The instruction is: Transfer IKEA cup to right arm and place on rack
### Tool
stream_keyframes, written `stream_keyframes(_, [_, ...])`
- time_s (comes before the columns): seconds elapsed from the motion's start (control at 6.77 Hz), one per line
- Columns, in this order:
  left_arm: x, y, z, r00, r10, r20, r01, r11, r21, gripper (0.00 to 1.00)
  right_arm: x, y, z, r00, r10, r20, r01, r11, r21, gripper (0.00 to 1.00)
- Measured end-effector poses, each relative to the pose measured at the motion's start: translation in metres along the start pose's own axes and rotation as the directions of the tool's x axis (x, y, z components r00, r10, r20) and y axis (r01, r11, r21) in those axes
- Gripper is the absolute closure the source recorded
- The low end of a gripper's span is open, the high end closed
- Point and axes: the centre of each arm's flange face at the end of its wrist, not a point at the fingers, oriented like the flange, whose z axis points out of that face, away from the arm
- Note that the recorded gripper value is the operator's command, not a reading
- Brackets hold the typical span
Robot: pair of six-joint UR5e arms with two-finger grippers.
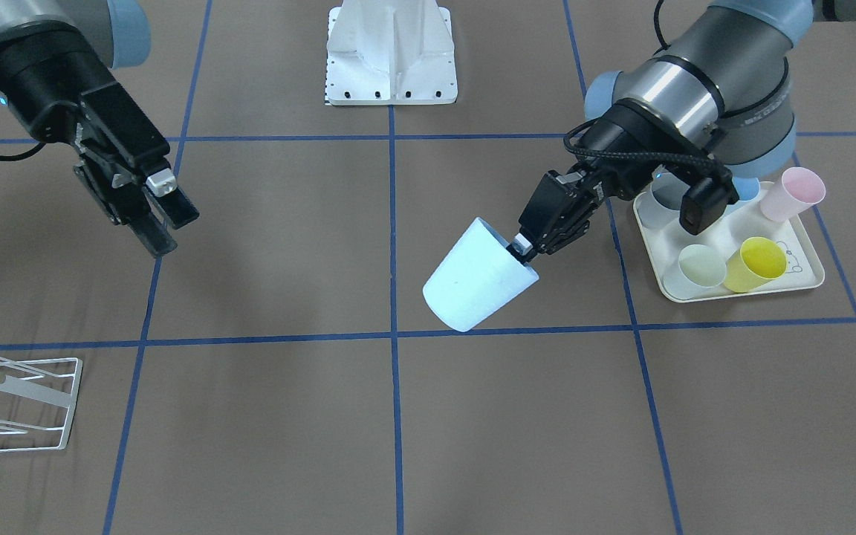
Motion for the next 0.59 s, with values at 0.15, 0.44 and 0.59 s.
stream_keyframes(0.15, [-0.015, -0.004, 0.007, 0.996, -0.037, -0.083, 0.035, 0.999, -0.021, 1.0, 0.002, 0.018, 0.006, 0.998, 0.032, 0.057, -0.032, 0.999, -0.006, 0.01])
stream_keyframes(0.44, [-0.042, -0.004, 0.023, 0.953, -0.169, -0.253, 0.151, 0.985, -0.088, 1.0, -0.006, 0.046, 0.015, 0.985, 0.116, 0.126, -0.113, 0.993, -0.027, 0.01])
stream_keyframes(0.59, [-0.047, 0.007, 0.031, 0.919, -0.238, -0.315, 0.209, 0.97, -0.125, 1.0, -0.011, 0.057, 0.017, 0.98, 0.136, 0.144, -0.132, 0.991, -0.032, 0.0])
